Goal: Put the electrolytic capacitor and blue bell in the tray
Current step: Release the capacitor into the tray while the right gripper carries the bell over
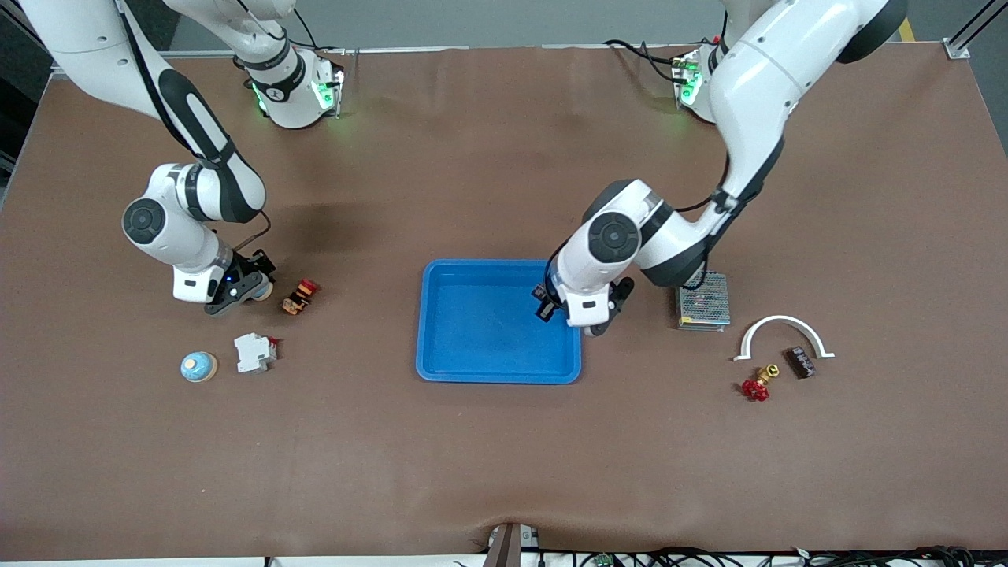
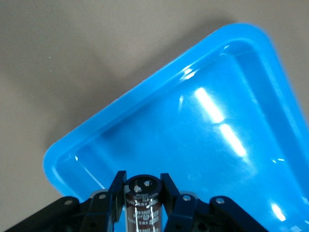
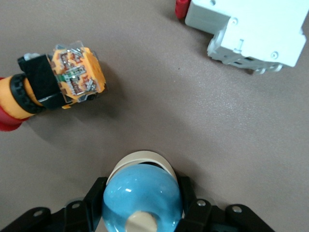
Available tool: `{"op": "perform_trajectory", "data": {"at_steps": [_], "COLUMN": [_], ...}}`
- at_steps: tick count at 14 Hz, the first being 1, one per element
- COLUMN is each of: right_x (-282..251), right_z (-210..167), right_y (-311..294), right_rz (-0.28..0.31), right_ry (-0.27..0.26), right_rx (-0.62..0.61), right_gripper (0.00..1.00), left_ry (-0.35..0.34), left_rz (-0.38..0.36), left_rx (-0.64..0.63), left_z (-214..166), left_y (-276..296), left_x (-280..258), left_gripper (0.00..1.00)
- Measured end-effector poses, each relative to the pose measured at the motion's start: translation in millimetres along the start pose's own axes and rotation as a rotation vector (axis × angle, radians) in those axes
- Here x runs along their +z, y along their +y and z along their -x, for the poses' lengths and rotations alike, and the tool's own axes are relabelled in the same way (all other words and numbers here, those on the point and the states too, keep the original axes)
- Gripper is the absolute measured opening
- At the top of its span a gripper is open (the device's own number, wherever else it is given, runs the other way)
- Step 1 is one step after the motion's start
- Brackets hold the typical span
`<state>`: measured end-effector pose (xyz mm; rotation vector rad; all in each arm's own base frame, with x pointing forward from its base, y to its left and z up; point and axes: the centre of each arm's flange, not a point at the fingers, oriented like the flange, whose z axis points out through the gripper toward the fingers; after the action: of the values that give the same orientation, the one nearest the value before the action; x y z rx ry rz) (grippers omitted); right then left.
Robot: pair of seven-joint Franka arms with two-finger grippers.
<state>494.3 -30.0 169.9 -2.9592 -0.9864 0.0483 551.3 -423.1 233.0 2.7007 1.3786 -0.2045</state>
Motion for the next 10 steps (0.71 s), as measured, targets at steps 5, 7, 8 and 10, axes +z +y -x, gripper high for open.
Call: {"op": "perform_trajectory", "data": {"at_steps": [5, 7, 8, 10], "right_x": [-7, -18, -27, -56], "right_z": [-13, -23, -29, -45], "right_y": [-2, 2, 6, 8], "right_rz": [0.000, -0.014, -0.024, -0.050], "right_ry": [0.009, -0.007, -0.018, -0.055], "right_rx": [-0.018, -0.023, -0.023, -0.006], "right_gripper": [0.66, 0.66, 0.66, 0.66], "left_ry": [0.016, 0.017, 0.017, 0.019], "left_rz": [-0.056, -0.056, -0.054, -0.043], "left_rx": [-0.010, -0.012, -0.013, -0.020], "left_z": [1, 0, 0, -4], "left_y": [-6, -5, -5, -1], "left_x": [44, 43, 43, 38], "left_gripper": [0.35, 0.37, 0.45, 0.63]}}
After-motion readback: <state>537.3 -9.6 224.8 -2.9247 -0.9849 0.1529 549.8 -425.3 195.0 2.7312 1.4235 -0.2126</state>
